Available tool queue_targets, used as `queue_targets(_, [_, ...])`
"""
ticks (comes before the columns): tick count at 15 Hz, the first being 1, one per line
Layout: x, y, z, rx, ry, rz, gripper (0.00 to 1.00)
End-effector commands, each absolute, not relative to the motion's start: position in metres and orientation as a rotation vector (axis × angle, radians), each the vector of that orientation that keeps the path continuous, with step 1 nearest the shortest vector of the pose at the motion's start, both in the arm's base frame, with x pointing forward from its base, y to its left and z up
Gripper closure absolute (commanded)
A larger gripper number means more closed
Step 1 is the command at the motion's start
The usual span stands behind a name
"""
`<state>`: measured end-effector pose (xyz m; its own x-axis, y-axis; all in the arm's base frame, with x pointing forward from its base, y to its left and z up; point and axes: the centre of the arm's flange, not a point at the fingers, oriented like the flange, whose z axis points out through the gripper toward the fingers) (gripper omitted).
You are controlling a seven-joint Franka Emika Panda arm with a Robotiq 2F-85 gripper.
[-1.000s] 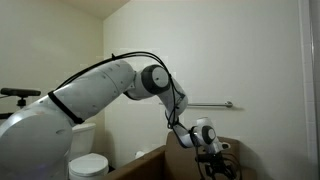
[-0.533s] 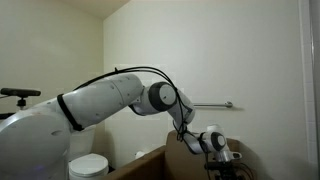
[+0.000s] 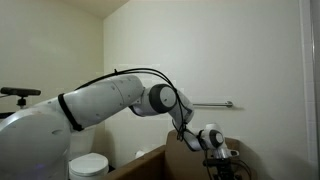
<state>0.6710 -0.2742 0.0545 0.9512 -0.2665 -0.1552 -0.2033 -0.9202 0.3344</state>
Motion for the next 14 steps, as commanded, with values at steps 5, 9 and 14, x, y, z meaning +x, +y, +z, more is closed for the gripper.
queue_targets(5, [0.684,-0.291,0.048,2.784,-0.392,-0.259,0.93])
queue_targets(9, [0.713,-0.308,0.053,2.731,-0.455,-0.247,0.90])
queue_targets(14, [0.752,-0.309,0.069,2.668,-0.501,-0.252,0.90])
